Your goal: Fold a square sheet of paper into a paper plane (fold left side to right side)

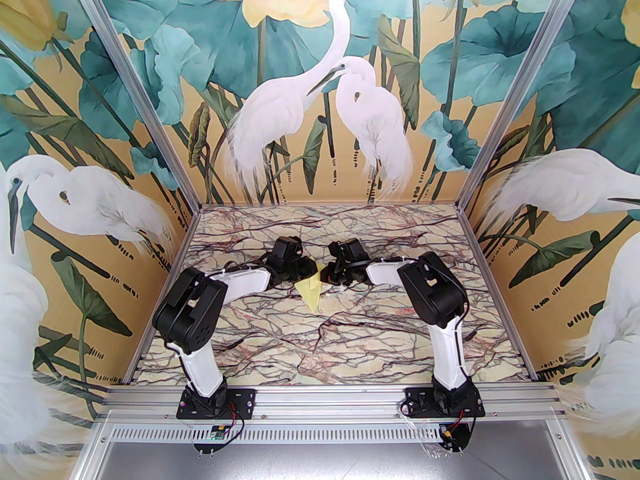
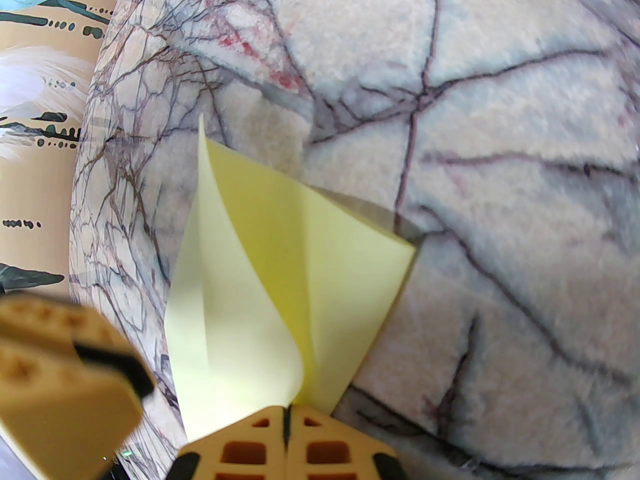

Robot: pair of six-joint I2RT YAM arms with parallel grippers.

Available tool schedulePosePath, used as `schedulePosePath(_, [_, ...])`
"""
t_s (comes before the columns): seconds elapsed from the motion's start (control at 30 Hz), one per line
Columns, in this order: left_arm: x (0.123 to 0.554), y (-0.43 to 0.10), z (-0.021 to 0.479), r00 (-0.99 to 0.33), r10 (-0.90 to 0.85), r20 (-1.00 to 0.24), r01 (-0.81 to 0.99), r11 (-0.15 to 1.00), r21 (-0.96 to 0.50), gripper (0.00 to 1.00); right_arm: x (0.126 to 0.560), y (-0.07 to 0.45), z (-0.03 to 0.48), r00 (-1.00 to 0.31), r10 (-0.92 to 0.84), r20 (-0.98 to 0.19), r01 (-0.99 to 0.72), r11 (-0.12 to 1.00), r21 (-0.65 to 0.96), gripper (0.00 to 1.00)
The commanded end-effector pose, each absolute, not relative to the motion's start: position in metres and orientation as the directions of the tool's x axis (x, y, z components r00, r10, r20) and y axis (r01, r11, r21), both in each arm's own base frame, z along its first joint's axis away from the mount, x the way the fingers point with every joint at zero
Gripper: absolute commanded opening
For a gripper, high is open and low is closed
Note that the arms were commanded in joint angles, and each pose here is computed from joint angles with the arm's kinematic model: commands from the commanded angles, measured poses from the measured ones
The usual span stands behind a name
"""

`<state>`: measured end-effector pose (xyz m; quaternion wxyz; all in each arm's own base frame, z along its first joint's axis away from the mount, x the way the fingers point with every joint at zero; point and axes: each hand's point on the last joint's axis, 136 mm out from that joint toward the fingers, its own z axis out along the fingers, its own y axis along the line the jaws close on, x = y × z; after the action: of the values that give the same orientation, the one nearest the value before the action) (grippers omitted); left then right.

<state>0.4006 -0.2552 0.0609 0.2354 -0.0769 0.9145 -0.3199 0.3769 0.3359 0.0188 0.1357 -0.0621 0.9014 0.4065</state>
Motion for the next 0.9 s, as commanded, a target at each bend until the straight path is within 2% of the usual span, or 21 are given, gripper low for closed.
schedulePosePath(0.0, [0.399,-0.258,0.043,-0.902,-0.258,-0.345,0.009,0.790,-0.613,0.20,0.372,0.333,-0.001,-0.964,-0.011,-0.265,-0.198,0.695,0.692,0.00])
schedulePosePath(0.5, [0.403,-0.253,0.018,-0.911,-0.252,-0.326,-0.027,0.825,-0.565,0.19,0.372,0.333,0.003,-0.963,-0.011,-0.269,-0.201,0.693,0.692,0.00])
schedulePosePath(0.7, [0.402,-0.251,0.011,-0.913,-0.252,-0.320,-0.034,0.830,-0.557,0.19,0.373,0.327,0.021,-0.952,0.012,-0.307,-0.209,0.706,0.676,0.18])
schedulePosePath(0.87, [0.401,-0.252,0.010,-0.914,-0.253,-0.317,-0.035,0.828,-0.560,0.19,0.368,0.316,0.043,-0.936,0.065,-0.346,-0.199,0.714,0.672,0.23])
